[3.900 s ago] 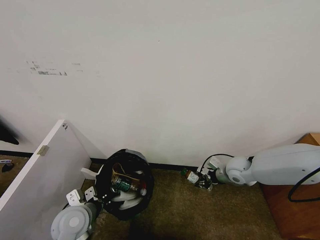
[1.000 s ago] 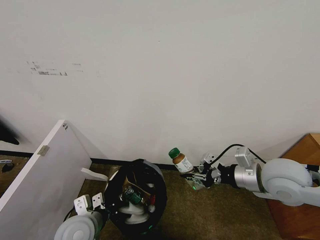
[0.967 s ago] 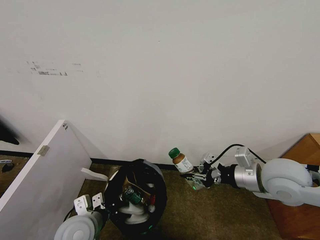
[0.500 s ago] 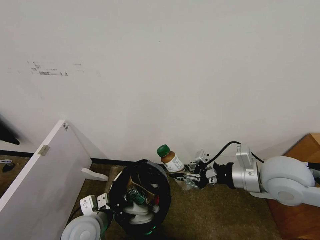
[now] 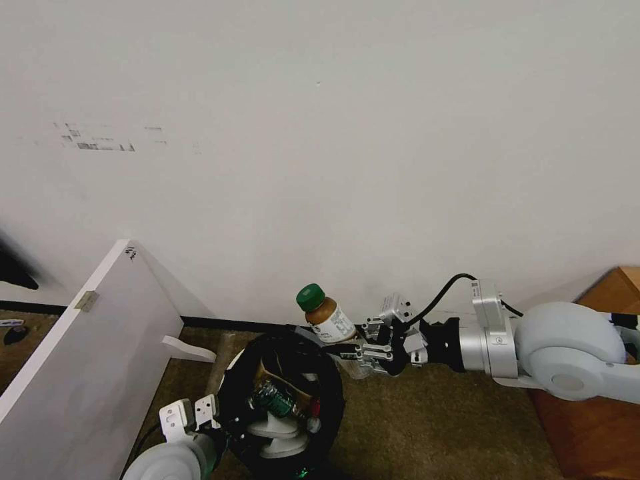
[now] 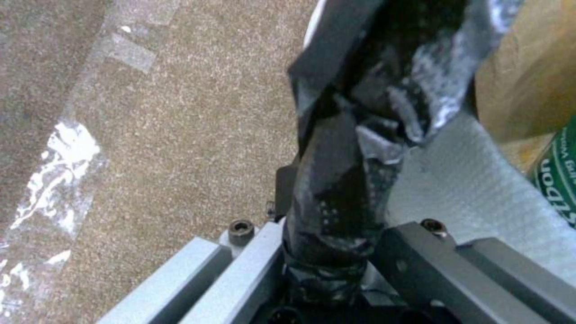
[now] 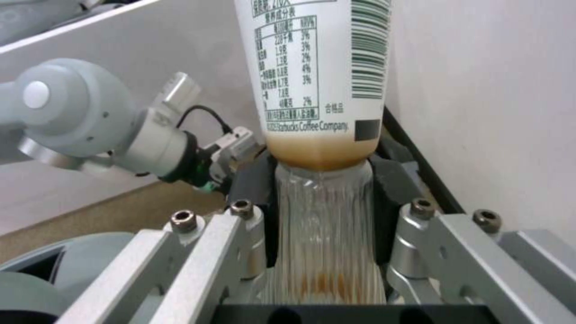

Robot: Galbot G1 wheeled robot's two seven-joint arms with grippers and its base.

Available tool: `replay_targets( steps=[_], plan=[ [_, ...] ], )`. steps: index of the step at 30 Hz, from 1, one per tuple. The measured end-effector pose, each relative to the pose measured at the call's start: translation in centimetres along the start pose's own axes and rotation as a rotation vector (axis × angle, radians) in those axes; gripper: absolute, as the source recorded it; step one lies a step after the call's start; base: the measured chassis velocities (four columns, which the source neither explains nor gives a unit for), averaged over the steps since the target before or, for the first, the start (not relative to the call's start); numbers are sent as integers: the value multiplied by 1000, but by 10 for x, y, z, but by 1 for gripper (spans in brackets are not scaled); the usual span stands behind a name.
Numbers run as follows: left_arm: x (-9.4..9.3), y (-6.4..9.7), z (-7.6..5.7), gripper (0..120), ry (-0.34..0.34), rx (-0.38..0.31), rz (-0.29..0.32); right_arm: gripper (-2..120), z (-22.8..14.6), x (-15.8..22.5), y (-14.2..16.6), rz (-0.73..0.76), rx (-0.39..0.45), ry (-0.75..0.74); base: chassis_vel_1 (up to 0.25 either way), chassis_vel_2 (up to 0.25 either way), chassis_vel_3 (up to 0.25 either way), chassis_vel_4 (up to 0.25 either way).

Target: Pick up the trash bin and place the garbage on the floor into it.

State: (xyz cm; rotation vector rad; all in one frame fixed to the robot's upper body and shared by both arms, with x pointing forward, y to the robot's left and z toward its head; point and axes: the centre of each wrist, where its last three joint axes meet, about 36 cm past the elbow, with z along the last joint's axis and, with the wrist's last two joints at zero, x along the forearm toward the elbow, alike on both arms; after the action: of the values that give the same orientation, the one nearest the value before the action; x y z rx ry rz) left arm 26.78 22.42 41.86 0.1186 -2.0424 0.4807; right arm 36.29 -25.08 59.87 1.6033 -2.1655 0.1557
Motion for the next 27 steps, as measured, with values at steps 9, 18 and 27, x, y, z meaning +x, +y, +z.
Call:
replay_targets(
  steps=[9,18,27],
  plan=[
    [2,-2,4,0,-3,-5,1,26,-2,-11,-1,-51,19,17,0,0,0,0],
    [1,-3,6,0,-4,-8,4,26,-6,-22,-1,-105,39,33,0,0,0,0],
    [-2,-4,7,0,-3,-14,3,26,-14,-12,4,-81,46,-4,0,0,0,0]
  ],
)
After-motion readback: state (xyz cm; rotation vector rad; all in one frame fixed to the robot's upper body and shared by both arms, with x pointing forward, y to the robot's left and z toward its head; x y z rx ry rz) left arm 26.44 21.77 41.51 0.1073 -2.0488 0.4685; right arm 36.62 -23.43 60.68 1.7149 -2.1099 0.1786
